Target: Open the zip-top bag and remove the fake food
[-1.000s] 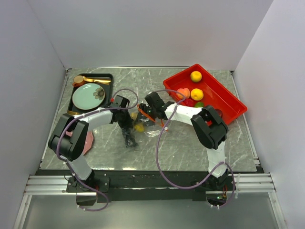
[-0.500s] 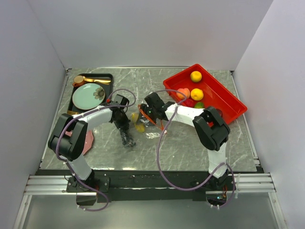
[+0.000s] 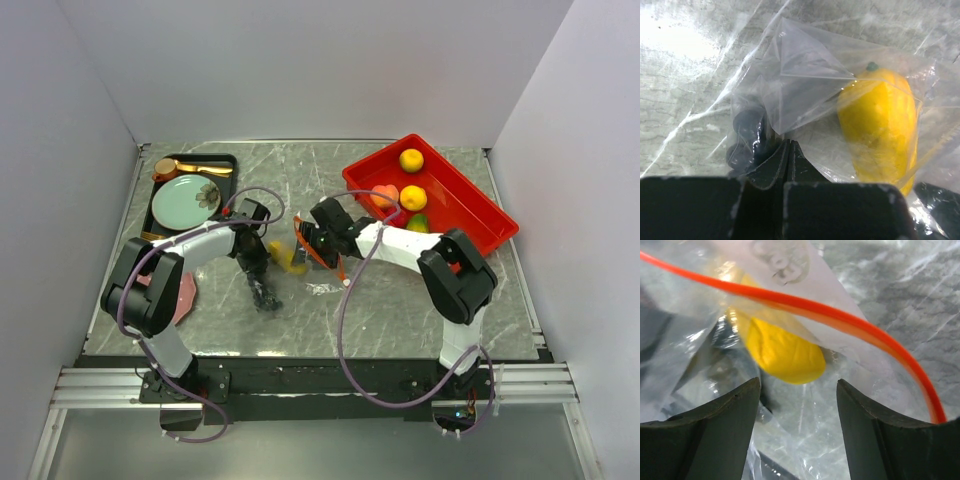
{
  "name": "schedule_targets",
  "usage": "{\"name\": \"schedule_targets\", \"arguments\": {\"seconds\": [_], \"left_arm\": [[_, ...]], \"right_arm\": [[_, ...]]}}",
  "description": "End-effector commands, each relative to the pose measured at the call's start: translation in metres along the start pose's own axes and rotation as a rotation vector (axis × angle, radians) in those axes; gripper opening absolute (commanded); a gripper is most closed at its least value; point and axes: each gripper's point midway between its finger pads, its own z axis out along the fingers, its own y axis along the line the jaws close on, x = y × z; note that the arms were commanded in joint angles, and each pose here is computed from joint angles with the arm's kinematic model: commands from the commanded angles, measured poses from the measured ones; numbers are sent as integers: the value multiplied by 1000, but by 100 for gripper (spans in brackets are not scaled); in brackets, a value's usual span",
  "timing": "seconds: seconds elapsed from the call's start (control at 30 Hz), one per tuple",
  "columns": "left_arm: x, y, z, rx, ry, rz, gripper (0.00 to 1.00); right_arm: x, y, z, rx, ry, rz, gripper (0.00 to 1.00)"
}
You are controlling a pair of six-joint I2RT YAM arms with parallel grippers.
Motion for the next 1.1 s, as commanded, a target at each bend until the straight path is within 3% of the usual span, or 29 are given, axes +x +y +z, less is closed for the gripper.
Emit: {"name": "schedule_targets", "arguments": {"seconds": [0.0, 0.17, 0.27, 0.47, 0.8, 1.07], "left_arm": [[-9, -1, -9, 8, -28, 41, 1], [-10, -11, -11, 46, -9, 82, 1], [-9, -16, -12, 64, 3, 98, 1], [-7, -19, -11, 84, 14, 110, 1], [-3, -23, -7, 105, 31, 119, 1], [-3, -27, -6, 113, 32, 122, 1]], "right_arm": [[-30, 34, -31, -90, -116, -55, 69], [-41, 36, -15, -37, -103, -78, 64], [-36, 36, -6, -16, -77, -101, 56], [-17, 30, 11, 14, -31, -125, 51], [5, 23, 23, 52, 9, -164, 53], [8, 23, 28, 73, 18, -184, 62]]}}
